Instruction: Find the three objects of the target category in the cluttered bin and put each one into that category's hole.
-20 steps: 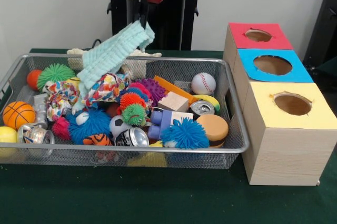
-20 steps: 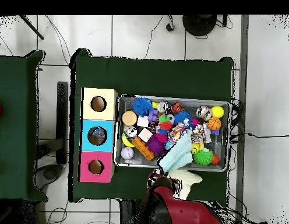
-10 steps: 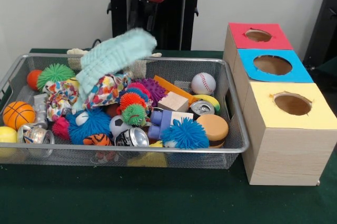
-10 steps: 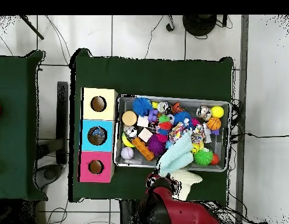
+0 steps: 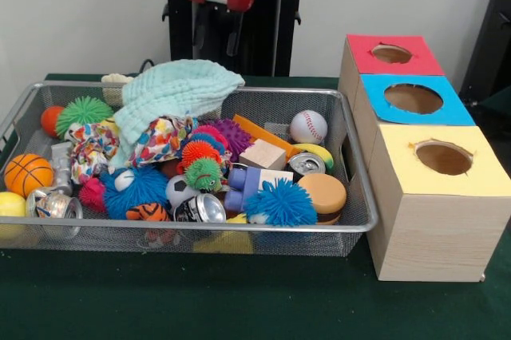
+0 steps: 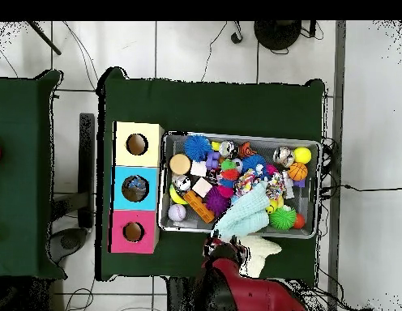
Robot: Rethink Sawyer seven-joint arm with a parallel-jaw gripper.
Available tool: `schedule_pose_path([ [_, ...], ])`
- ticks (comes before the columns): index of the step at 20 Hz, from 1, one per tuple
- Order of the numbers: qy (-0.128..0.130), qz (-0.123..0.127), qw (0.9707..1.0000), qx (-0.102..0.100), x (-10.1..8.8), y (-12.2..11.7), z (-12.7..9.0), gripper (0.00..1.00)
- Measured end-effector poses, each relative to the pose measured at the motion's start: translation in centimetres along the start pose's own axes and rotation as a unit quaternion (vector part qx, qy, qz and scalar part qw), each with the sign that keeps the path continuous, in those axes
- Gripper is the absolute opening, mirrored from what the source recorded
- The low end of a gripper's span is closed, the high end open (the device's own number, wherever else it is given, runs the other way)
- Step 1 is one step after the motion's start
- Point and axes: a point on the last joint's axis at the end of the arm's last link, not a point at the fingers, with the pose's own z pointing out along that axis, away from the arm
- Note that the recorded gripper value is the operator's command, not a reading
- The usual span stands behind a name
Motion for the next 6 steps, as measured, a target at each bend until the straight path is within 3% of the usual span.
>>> schedule_pose_path([
  [2, -0.033, -0.005, 0.9994, -0.01, -0.39, 0.29, 0.33, 1.0],
  [6, -0.071, -0.013, 0.9971, -0.024, -0.79, 0.79, 0.66, 1.0],
])
